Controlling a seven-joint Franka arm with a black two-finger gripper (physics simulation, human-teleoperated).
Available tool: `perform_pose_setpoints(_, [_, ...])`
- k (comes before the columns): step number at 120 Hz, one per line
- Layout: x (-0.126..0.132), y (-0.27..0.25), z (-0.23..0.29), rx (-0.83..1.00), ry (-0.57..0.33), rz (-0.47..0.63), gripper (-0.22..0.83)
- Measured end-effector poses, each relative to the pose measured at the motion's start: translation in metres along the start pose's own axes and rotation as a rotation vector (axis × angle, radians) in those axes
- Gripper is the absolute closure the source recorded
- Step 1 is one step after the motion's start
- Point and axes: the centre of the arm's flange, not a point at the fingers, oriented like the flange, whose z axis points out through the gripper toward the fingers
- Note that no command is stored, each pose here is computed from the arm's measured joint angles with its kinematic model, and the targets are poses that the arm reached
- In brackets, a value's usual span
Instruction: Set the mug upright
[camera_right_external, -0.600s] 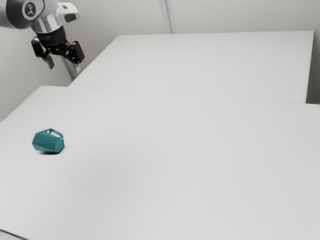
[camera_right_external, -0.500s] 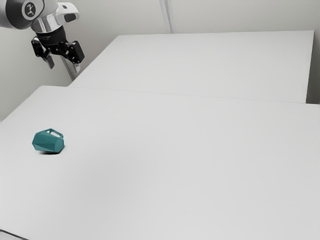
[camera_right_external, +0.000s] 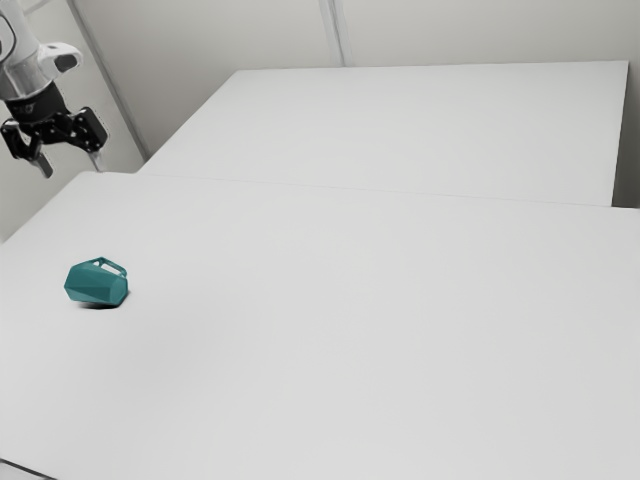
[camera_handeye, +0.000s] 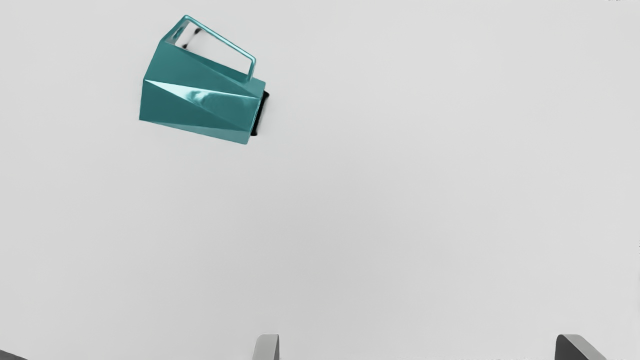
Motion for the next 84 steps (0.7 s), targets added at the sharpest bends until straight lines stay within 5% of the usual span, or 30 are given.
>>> perform_pose_setpoints(45, [0.016,-0.174,0.117,-0.145,-0.199,-0.182,0.00])
perform_pose_setpoints(84, [0.071,-0.229,0.218,-0.280,-0.116,-0.057,0.00])
